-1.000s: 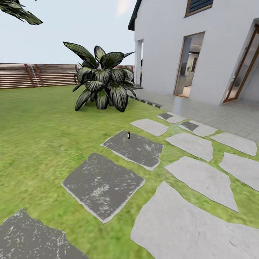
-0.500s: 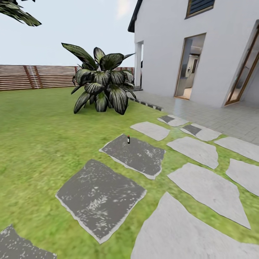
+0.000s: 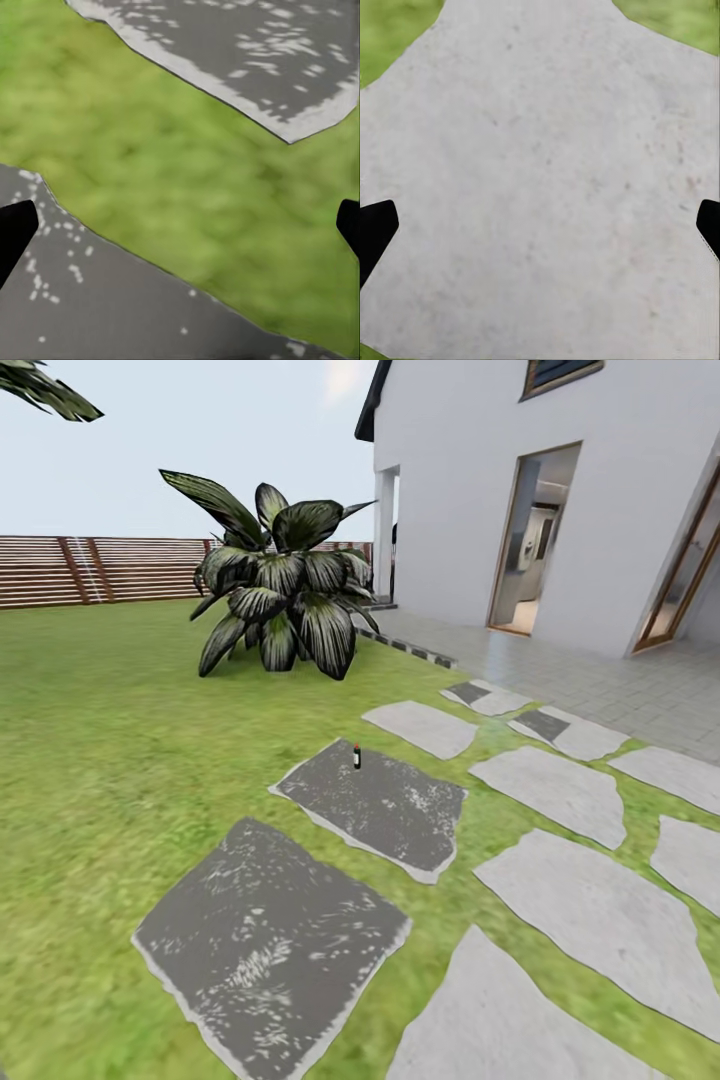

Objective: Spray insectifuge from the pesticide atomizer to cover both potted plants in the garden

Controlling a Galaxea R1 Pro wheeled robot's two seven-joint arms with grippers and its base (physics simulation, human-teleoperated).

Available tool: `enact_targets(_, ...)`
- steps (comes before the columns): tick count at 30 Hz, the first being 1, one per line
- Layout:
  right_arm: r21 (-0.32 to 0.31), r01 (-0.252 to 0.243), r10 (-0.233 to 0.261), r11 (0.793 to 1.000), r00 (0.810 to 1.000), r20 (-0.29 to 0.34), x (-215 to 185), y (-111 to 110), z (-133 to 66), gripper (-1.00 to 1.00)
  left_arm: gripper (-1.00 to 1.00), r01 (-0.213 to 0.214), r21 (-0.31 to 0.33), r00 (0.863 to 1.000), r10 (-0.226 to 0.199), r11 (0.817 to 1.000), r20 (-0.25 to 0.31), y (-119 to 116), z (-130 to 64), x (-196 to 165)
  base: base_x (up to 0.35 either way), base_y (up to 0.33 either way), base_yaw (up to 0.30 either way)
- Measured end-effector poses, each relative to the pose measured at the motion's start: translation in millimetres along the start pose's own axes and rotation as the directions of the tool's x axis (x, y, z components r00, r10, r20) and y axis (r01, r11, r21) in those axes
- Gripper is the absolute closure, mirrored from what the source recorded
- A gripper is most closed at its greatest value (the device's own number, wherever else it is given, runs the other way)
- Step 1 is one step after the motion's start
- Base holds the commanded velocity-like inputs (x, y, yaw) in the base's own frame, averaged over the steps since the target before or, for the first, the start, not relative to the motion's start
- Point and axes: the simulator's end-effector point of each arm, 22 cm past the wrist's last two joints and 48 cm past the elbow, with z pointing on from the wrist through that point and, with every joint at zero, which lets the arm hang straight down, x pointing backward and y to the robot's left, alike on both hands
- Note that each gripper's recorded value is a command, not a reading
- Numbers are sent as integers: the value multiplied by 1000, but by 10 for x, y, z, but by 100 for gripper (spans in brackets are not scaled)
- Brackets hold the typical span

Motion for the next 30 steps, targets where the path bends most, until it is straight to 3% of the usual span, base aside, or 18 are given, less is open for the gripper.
enact_targets(30, 2, -2, 2, 1000, 1000, 0, -1, -7, 0, -100, -100, 0, 0, 1000, 0, 1000, 0, 0, 0, 0, 336, 0, 0)
